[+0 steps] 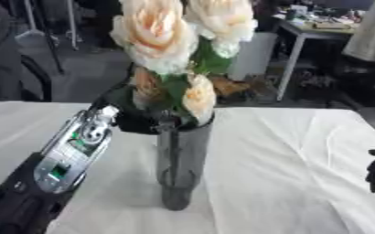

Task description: Arrange flowers into the vase.

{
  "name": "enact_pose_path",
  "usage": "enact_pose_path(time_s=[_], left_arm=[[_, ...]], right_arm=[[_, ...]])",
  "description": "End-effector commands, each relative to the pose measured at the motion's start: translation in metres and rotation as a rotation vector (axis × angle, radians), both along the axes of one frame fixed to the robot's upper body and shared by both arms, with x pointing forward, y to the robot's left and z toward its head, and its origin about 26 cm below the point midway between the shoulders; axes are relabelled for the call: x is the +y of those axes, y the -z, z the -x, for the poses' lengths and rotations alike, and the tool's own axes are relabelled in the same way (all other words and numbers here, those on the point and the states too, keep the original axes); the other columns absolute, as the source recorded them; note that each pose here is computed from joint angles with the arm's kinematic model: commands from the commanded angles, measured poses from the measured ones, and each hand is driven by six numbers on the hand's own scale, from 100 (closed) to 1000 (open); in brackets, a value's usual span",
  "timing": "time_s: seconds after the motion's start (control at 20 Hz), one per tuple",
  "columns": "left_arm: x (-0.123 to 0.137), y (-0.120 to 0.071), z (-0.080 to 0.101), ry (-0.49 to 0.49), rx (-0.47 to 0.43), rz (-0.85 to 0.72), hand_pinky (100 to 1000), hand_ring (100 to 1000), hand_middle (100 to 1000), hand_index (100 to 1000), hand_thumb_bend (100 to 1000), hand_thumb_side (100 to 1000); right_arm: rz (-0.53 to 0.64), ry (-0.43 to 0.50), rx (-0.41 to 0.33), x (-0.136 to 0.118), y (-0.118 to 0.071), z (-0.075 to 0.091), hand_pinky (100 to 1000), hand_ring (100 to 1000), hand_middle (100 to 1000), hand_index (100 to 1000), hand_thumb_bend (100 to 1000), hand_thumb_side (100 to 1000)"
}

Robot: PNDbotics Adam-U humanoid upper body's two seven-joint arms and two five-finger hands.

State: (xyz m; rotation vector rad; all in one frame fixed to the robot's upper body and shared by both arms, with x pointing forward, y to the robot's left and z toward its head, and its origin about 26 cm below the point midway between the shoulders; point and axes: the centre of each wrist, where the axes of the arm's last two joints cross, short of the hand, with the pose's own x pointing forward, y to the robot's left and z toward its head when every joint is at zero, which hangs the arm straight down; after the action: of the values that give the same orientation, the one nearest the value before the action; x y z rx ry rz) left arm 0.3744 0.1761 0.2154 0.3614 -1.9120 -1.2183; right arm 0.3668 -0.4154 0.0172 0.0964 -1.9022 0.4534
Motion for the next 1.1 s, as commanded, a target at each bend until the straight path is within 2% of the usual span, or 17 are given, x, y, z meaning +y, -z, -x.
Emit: enact_pose_path(time_s=[0.05, 0.15, 0.2, 1.1], left_arm=[[0.006, -0.013, 0.002, -0.010, -0.038, -0.011, 757, 882, 742, 786, 1000, 845], [0.008, -0.011, 0.001, -0.017, -0.034, -0.009, 756, 883, 742, 787, 1000, 846], [0.008, -0.010, 0.001, -0.020, -0.031, -0.007, 756, 884, 713, 788, 1000, 846], [0.019, 0.003, 0.000, -0.068, 0.003, 0.042, 753, 889, 699, 790, 1000, 850]], right_arm=[[0.070, -0.052, -0.085, -0.009, -0.014, -0.003, 318, 474, 508, 800, 100, 750], [0.069, -0.052, -0.085, -0.009, -0.014, -0.003, 318, 474, 508, 800, 100, 750], [0.069, -0.051, -0.085, -0.009, -0.014, -0.003, 318, 474, 508, 800, 100, 750], [0.069, -0.047, -0.085, -0.010, -0.013, -0.002, 317, 473, 507, 800, 100, 750]])
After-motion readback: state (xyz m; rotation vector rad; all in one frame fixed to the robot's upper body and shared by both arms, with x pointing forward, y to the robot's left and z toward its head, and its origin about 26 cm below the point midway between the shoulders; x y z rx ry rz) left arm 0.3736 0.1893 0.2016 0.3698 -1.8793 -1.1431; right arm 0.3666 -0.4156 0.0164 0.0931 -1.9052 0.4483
